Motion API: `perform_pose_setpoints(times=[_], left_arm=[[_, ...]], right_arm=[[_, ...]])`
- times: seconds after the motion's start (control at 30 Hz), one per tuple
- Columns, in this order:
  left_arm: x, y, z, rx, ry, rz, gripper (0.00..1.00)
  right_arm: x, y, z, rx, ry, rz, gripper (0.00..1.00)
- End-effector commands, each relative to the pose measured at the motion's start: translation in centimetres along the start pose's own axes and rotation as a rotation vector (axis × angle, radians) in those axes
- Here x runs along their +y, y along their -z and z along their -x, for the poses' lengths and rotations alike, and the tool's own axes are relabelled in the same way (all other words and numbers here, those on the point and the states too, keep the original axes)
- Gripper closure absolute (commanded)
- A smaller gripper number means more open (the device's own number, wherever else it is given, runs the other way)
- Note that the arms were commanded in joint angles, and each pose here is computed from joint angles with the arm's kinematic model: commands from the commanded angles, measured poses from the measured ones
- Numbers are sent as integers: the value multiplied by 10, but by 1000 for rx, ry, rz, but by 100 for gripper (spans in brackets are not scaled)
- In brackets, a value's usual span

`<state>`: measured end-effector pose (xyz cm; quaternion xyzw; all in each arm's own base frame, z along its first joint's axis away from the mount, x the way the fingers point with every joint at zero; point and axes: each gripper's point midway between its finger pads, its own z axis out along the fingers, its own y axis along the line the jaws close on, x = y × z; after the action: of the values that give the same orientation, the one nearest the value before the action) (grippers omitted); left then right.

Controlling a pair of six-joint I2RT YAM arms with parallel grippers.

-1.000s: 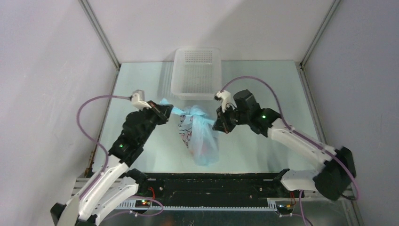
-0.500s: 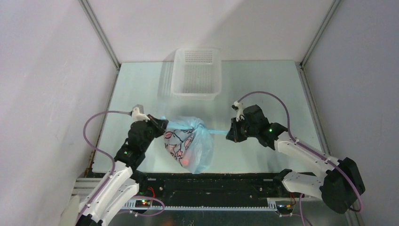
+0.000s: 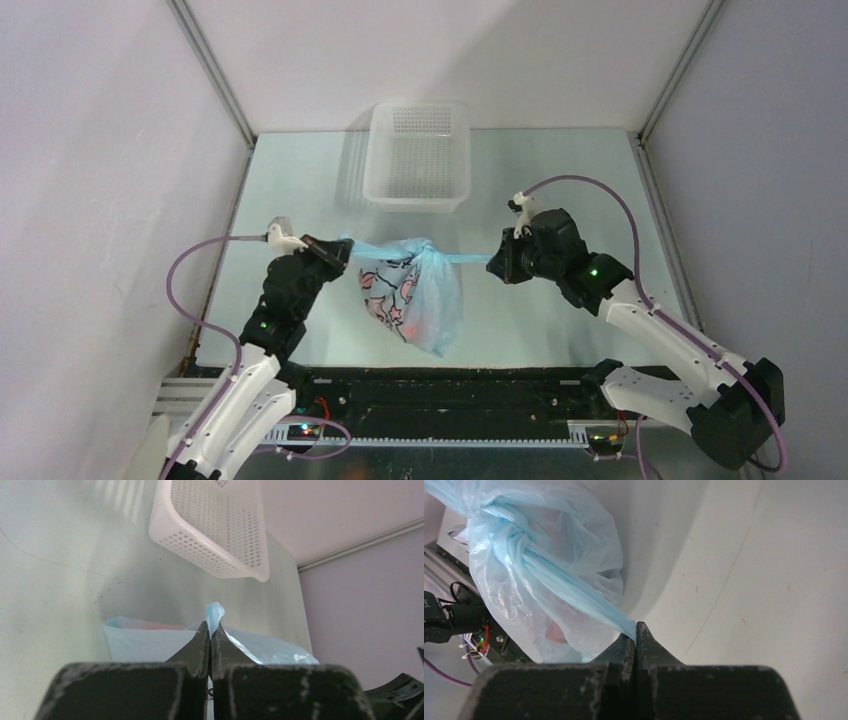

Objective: Place the fake fruits into the plastic bag and tie a complex knot

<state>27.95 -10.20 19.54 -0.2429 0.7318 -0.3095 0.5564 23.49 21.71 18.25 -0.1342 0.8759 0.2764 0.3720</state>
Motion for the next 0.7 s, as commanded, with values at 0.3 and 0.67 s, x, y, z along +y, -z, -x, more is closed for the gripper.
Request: perform_pose_setpoints(times=[0.3,0.67], left_arm=[[108,1,22,-241,21,373,100],[73,6,39,-228,-29,270,87]], right_arm=[[-84,-12,-84,184,-103,-299,100],[-32,-4,-58,144,0,-20,72]])
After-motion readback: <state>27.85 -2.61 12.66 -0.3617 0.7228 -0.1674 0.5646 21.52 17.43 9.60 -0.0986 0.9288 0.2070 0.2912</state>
